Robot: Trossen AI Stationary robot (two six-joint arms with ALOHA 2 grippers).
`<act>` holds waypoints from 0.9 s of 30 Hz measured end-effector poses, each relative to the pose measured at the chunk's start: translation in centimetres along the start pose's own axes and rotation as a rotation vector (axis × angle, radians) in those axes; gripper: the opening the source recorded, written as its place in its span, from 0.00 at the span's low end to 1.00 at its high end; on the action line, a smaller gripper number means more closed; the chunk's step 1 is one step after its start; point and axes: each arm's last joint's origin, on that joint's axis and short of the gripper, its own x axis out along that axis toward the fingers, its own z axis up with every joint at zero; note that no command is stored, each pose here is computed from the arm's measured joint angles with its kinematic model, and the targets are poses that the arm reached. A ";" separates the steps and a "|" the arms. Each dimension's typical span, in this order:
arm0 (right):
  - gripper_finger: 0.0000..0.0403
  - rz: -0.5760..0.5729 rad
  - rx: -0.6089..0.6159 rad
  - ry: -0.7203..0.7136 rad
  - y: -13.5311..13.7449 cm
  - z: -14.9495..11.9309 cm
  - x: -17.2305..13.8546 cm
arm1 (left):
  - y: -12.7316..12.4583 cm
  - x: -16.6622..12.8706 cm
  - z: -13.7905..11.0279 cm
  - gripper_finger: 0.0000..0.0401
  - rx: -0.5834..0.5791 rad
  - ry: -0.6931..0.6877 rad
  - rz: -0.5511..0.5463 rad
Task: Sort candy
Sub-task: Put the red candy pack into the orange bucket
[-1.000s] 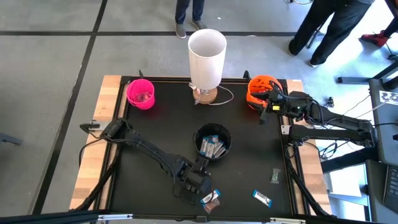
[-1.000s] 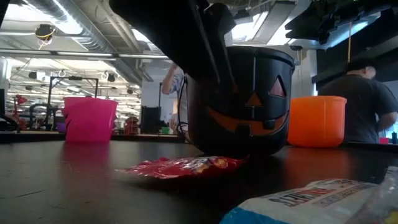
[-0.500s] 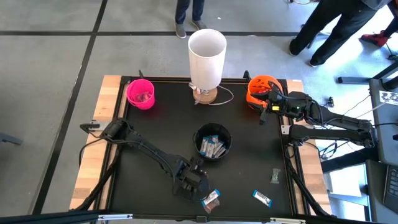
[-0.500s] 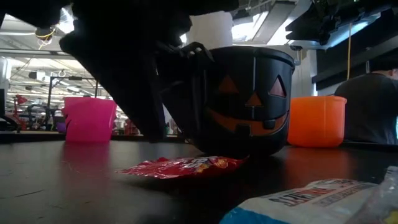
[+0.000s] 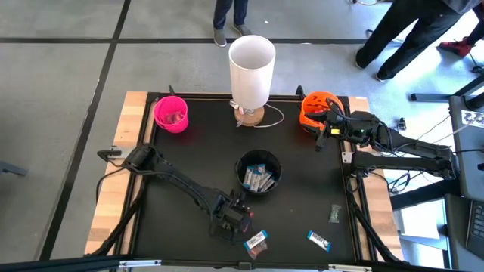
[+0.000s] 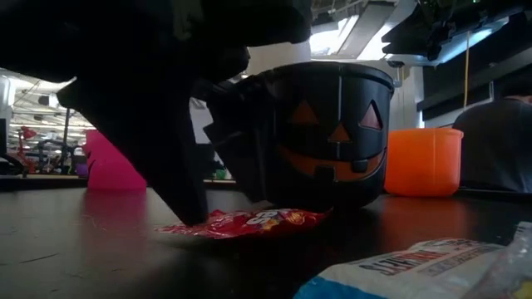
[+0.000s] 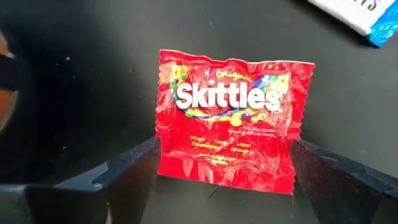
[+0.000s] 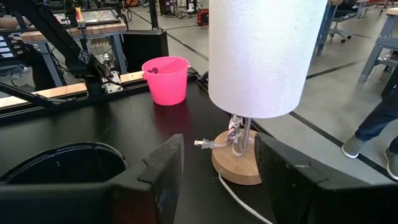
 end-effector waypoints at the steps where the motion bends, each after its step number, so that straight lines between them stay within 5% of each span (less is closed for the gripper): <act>1: 0.48 0.000 0.000 0.000 0.0 0.0 0.0 | 0.0 0.3 -0.1 0.87 0.001 0.005 -0.005; 15: 0.48 0.000 0.000 0.000 0.0 0.0 0.0 | -0.4 2.3 -0.5 0.84 0.005 0.050 -0.055; 27: 0.48 0.000 0.000 0.000 0.0 0.0 0.0 | -0.4 1.9 0.0 0.51 0.005 0.036 -0.056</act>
